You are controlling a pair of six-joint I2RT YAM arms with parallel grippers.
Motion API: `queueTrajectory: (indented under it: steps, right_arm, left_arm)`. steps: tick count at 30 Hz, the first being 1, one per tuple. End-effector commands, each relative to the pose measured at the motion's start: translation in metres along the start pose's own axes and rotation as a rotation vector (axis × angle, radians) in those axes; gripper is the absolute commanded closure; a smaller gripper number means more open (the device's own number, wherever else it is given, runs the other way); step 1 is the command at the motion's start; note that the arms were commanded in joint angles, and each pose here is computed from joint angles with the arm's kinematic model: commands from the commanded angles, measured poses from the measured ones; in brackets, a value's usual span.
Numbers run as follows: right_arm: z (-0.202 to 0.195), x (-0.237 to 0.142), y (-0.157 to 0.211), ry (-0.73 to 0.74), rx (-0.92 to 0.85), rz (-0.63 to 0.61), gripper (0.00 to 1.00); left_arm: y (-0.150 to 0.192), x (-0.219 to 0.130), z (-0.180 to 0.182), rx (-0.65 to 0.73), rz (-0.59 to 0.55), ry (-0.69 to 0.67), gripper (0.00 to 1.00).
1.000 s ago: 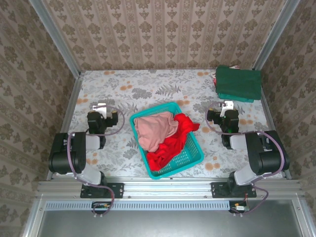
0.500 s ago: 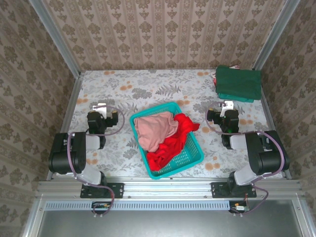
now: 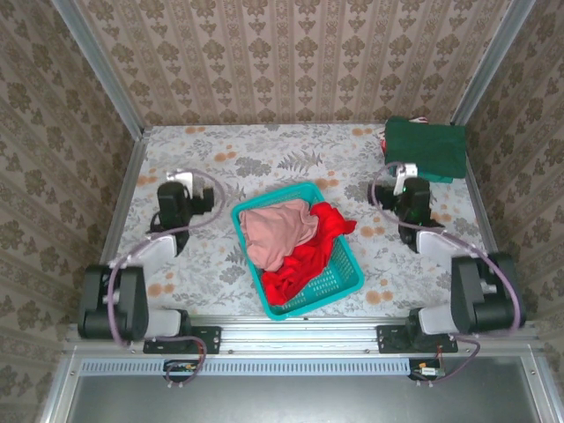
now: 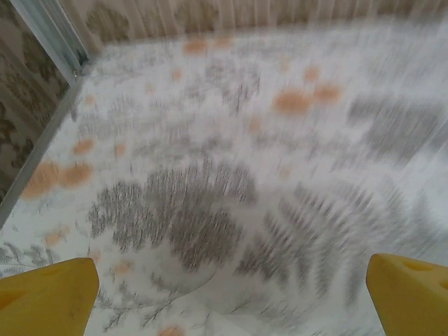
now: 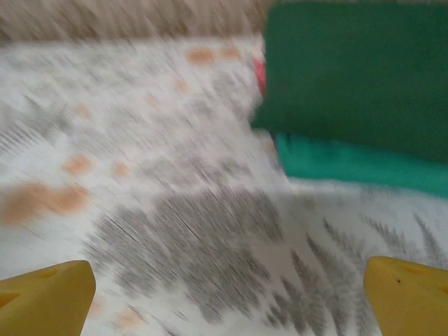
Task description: Fold and stack the t-shirts
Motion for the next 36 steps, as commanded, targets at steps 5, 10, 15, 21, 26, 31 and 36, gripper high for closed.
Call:
queueTrajectory:
  steps: [5,10,15,21,26,31,36]
  right_arm:
    - [0.026,-0.063,-0.011,-0.214,0.436,0.282,0.00]
    - [0.052,-0.084,0.026,-0.244,0.320,0.398,0.00]
    - [0.053,-0.108,0.044,-0.209,0.312,0.331,0.00]
    - [0.047,-0.114,0.052,-0.194,0.311,0.328,0.00]
    - [0.050,-0.107,0.057,-0.220,0.320,0.345,0.00]
    - [0.058,-0.100,0.063,-0.264,0.323,0.386,0.00]
    - [0.061,-0.098,0.065,-0.267,0.316,0.398,0.00]
  left_arm:
    - [-0.011,-0.075,-0.006,-0.463,0.197,0.248,0.00]
    - [0.014,-0.092,-0.069,-0.352,0.328,0.365,0.00]
    - [0.028,-0.083,-0.116,-0.239,0.455,0.432,0.00]
    - [0.033,-0.066,-0.116,-0.261,0.504,0.319,0.18]
    - [0.036,-0.047,-0.117,-0.310,0.525,0.313,0.52]
    - [0.036,-0.023,-0.088,-0.407,0.547,0.210,0.72]
    - [0.028,0.000,-0.046,-0.504,0.508,0.122,0.78]
Point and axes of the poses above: each hand's point on the last joint's axis, 136 mm out from that joint toward the fingers, its own x axis out along the fingers, its own z axis along the line the jaws close on, y = z × x, the point moved 10 cm from there along -x, back along the fingers, and after that the axes turned 9 degrees about x, right-handed, at the moved point
